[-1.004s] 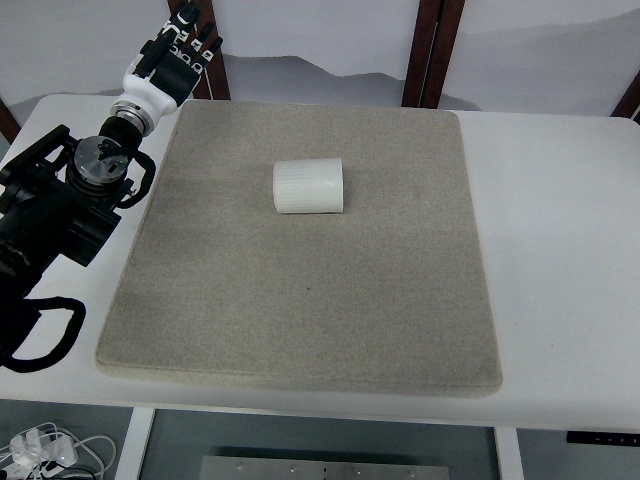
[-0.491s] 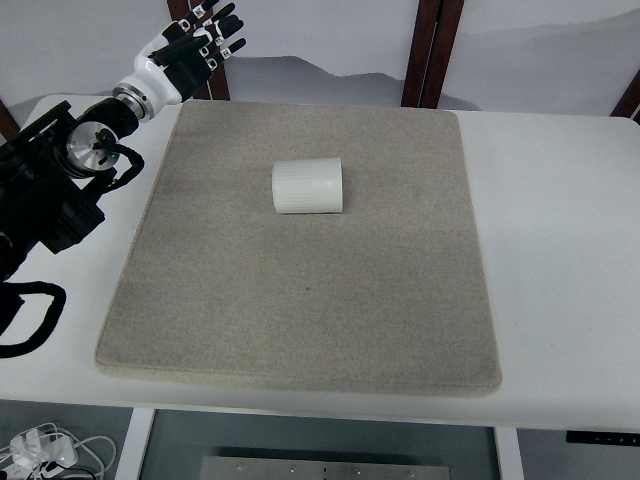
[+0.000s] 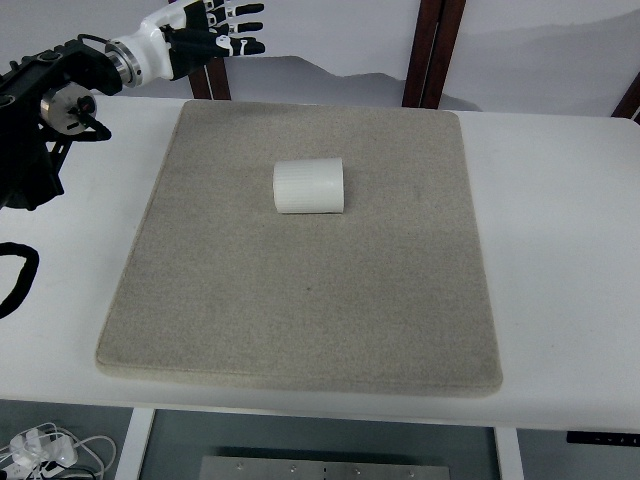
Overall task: Flip white cup upright
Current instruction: 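Swing the left hand over the mat toward the white cup, then lower the left hand onto the cup and close fingers around it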
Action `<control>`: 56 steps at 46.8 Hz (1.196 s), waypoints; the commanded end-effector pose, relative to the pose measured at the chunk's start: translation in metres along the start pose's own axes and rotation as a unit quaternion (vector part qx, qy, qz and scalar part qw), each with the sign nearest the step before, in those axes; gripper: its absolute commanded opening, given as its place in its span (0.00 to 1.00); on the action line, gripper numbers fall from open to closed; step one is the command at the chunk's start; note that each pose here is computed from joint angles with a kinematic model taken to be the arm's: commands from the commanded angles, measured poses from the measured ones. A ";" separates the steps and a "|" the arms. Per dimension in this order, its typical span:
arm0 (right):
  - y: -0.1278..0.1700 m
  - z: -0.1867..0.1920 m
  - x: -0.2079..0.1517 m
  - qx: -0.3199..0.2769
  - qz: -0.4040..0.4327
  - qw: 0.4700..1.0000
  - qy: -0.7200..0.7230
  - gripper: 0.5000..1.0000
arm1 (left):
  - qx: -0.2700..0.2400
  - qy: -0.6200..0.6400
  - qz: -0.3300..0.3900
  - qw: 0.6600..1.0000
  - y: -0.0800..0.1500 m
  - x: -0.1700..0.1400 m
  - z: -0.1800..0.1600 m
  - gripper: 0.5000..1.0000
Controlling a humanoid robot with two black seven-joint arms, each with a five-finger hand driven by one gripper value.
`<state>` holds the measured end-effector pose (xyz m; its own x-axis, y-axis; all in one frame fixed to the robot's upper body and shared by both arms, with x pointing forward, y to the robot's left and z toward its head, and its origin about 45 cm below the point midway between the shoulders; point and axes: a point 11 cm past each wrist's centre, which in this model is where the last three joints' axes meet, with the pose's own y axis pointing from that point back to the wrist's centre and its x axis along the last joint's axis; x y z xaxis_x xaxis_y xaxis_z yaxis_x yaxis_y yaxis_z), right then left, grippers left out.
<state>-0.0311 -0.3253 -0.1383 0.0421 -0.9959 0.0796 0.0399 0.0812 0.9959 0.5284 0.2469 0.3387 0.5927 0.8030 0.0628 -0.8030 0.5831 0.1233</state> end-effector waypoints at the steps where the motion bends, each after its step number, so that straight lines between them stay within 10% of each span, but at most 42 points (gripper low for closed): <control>1: 0.000 0.000 0.000 0.000 0.000 1.000 0.000 0.90 | 0.012 -0.048 -0.021 0.999 0.002 -0.005 0.009 0.99; 31: 0.000 0.000 0.000 0.000 0.000 1.000 0.000 0.90 | 0.149 -0.382 -0.168 0.897 0.010 -0.067 -0.015 0.97; 56: 0.000 0.000 0.000 0.000 0.000 1.000 0.001 0.90 | 0.167 -0.440 -0.158 0.868 -0.019 -0.103 -0.035 0.96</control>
<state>-0.0312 -0.3253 -0.1383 0.0423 -0.9959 0.0796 0.0400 0.0812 0.9959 0.4807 0.1650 0.2980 0.7174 0.1205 0.6862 -0.6166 0.5683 0.5448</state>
